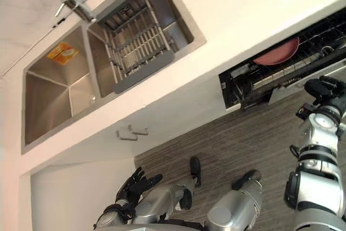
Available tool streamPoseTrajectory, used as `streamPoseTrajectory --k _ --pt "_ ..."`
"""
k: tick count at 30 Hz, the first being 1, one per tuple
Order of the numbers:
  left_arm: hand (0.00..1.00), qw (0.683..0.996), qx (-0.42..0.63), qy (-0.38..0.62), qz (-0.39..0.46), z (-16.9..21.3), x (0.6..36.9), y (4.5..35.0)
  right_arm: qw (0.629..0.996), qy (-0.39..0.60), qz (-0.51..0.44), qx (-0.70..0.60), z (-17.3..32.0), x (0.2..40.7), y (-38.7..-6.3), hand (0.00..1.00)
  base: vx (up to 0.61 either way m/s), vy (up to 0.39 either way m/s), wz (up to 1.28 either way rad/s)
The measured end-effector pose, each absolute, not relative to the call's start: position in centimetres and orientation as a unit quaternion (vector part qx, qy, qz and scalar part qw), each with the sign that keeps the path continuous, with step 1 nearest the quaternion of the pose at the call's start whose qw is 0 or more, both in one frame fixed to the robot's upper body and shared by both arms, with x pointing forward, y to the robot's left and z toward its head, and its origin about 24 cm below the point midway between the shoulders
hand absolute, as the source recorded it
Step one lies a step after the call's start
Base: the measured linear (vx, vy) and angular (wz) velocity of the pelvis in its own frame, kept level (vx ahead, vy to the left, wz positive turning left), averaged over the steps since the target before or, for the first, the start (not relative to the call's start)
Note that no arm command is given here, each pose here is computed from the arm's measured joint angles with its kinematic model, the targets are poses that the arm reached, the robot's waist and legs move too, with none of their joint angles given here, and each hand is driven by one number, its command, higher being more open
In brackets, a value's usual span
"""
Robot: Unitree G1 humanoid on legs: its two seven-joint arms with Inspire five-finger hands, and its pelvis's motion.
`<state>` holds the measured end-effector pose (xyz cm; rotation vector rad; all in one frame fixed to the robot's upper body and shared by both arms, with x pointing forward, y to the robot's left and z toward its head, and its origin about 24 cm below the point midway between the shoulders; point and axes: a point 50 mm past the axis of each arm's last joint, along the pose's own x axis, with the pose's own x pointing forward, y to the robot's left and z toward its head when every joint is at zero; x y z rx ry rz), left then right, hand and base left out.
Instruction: Walk over to the sink, pick up the cup, carry it to the dishwasher, place the cup inside the dishwasher, then close the dishwasher door
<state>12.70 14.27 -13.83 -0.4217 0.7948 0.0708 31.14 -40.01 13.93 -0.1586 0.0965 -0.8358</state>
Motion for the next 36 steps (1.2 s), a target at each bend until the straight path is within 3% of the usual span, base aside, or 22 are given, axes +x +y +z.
streamPoseTrajectory --k 2,8,12,15,17,19,24,28,36 --pt "1.00 0.895 -0.206 0.395 0.026 -14.1 12.2 14.1 0.928 0.065 -0.341 -0.136 14.6 33.3 -37.8 1.00 0.02 -0.099 0.19" --pt "1.00 0.891 -0.203 0.406 0.023 -14.5 11.2 14.5 0.926 0.106 -0.323 -0.166 12.6 34.2 -35.9 1.00 0.00 -0.080 -0.07" --pt "1.00 0.884 -0.202 0.420 0.036 -15.0 10.2 15.3 0.945 0.114 -0.288 -0.105 6.2 32.1 -32.8 1.00 -0.01 -0.080 -0.18" --pt "1.00 0.882 -0.211 0.418 0.053 -15.0 9.8 16.1 0.931 0.184 -0.315 0.006 -2.1 27.1 -29.9 1.00 0.02 -0.077 -0.14" --pt "1.00 0.879 -0.226 0.410 0.090 -15.0 9.8 17.0 0.885 0.303 -0.347 0.068 -9.6 19.7 -27.4 1.00 0.02 -0.055 -0.14" --pt "1.00 0.875 -0.230 0.409 0.116 -15.2 9.5 17.9 0.839 0.404 -0.354 0.090 -13.7 13.1 -25.7 1.00 0.02 -0.039 -0.22" --pt "1.00 0.872 -0.214 0.409 0.166 -15.0 9.2 21.2 0.822 0.439 -0.356 0.078 -14.6 7.8 -26.9 1.00 -0.01 -0.036 -0.10" --pt "1.00 0.869 -0.200 0.412 0.188 -14.8 9.1 23.4 0.816 0.441 -0.353 0.119 -15.2 7.7 -25.3 1.00 0.00 -0.036 0.13" --pt "1.00 0.863 -0.183 0.419 0.213 -14.9 9.5 22.9 0.847 0.403 -0.309 0.160 -15.0 10.6 -22.4 1.00 0.09 0.040 0.48"
